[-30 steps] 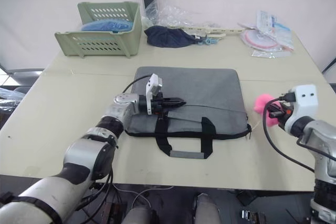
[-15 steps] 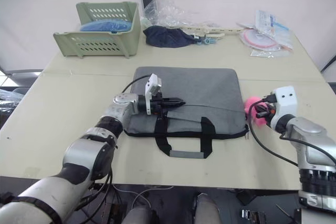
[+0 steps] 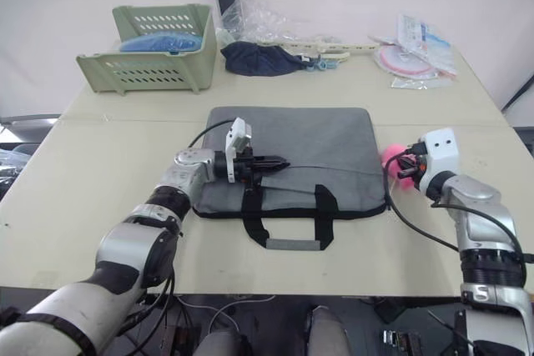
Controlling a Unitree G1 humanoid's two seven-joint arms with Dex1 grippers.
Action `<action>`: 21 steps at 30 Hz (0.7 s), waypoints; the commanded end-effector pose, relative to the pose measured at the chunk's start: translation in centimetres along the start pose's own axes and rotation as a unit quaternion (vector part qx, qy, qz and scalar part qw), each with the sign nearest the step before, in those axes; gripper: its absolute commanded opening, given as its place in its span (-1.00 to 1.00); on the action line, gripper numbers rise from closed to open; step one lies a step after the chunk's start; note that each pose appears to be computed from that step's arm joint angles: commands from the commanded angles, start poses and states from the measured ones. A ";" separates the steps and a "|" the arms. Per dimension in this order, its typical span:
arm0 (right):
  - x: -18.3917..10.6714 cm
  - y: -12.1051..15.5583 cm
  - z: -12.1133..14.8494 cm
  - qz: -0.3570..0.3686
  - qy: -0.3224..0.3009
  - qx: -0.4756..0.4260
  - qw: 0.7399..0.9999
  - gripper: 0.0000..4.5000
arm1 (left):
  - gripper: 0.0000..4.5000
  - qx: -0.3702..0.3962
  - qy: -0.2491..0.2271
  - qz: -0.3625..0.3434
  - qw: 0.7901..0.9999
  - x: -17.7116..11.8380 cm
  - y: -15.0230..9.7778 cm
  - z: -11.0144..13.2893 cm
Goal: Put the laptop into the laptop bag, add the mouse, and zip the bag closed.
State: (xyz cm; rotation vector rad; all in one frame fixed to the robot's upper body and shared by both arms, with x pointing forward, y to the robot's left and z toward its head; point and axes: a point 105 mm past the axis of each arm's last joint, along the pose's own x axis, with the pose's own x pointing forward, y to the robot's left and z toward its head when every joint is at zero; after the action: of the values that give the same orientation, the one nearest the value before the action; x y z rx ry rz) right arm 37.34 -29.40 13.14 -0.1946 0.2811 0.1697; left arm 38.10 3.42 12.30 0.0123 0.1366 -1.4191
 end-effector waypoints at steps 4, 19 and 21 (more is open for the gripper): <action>0.9 -1.1 1.8 -0.018 -0.030 -0.015 0.999 -0.72 | -1.00 -0.087 0.073 -0.020 0.993 -0.1 -1.8 -5.9; 2.5 -1.8 3.0 -0.036 -0.052 -0.016 0.998 -0.72 | -1.00 -0.091 0.075 -0.028 0.993 -0.2 -2.1 -6.3; 2.4 -1.2 2.7 -0.019 -0.048 -0.019 0.998 -0.26 | -1.00 -0.091 0.076 -0.028 0.993 -0.2 -2.1 -6.3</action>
State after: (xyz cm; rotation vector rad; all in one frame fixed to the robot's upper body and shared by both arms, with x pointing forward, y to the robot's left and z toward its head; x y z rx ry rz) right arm 40.65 -29.79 13.71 -0.2111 0.2241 0.1290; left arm 37.84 3.42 12.31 0.0091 0.1370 -1.4361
